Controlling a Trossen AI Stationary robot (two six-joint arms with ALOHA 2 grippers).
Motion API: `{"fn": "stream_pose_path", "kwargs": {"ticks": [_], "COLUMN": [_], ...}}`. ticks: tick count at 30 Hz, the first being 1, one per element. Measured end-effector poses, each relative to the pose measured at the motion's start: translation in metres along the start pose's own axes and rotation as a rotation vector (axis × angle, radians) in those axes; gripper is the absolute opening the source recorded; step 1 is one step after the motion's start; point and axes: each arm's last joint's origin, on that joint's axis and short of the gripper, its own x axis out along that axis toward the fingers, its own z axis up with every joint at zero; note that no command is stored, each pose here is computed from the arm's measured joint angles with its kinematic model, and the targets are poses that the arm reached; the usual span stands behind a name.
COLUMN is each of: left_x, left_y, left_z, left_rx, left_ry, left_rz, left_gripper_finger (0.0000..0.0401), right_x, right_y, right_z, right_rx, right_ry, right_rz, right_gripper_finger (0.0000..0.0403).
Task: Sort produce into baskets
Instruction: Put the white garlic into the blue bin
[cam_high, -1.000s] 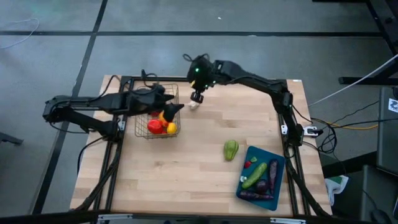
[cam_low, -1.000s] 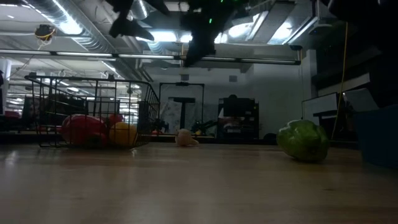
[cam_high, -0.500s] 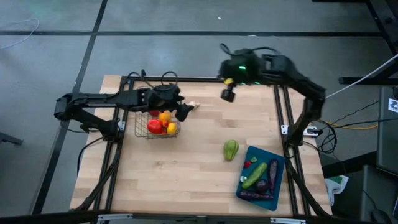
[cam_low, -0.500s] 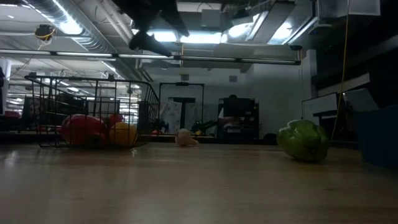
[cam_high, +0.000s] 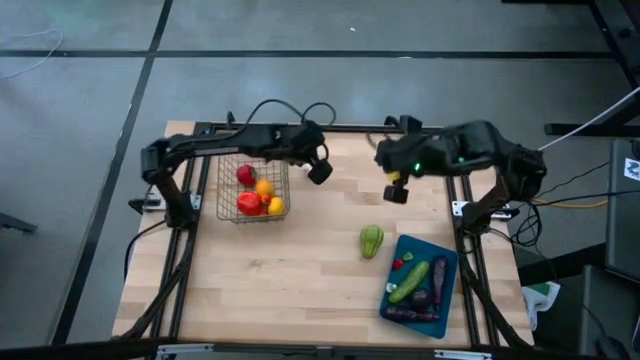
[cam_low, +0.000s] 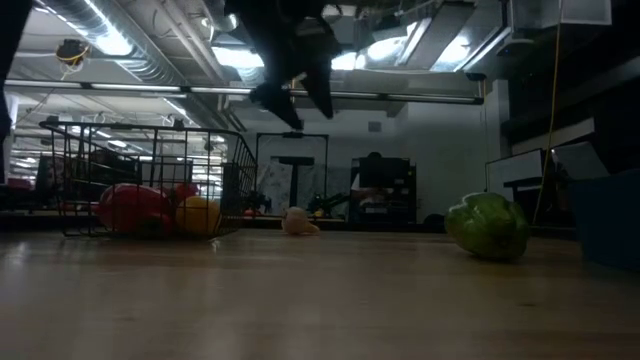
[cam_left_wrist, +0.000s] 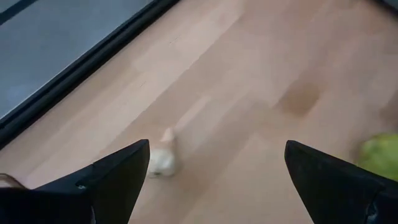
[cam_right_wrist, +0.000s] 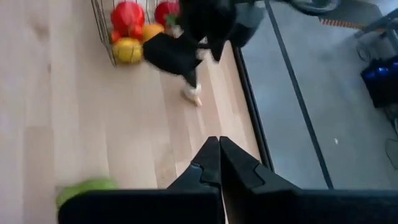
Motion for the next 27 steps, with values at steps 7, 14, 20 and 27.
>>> {"fn": "stream_pose_path", "kwargs": {"ticks": [7, 14, 20, 27], "left_x": [0.046, 0.083, 0.094, 0.101], "left_y": [0.016, 0.033, 0.035, 0.031], "left_z": [0.005, -0.007, -0.011, -0.015], "left_rx": [0.026, -0.008, 0.078, 0.214], "left_ry": [0.127, 0.278, 0.315, 0.335], "left_rz": [0.085, 0.138, 0.135, 0.111], "left_gripper_finger": [0.037, 0.037, 0.037, 0.037], "right_x": [0.017, 0.051, 0.082, 0.115], "right_y": [0.018, 0.03, 0.044, 0.058], "right_z": [-0.035, -0.086, -0.118, -0.139], "right_rx": [0.038, 0.113, 0.141, 0.151], "right_ry": [0.07, 0.026, -0.023, -0.002], "right_rz": [-0.049, -0.05, -0.008, 0.078], "right_gripper_finger": [0.0001, 0.0001, 0.0001, 0.0001]}}
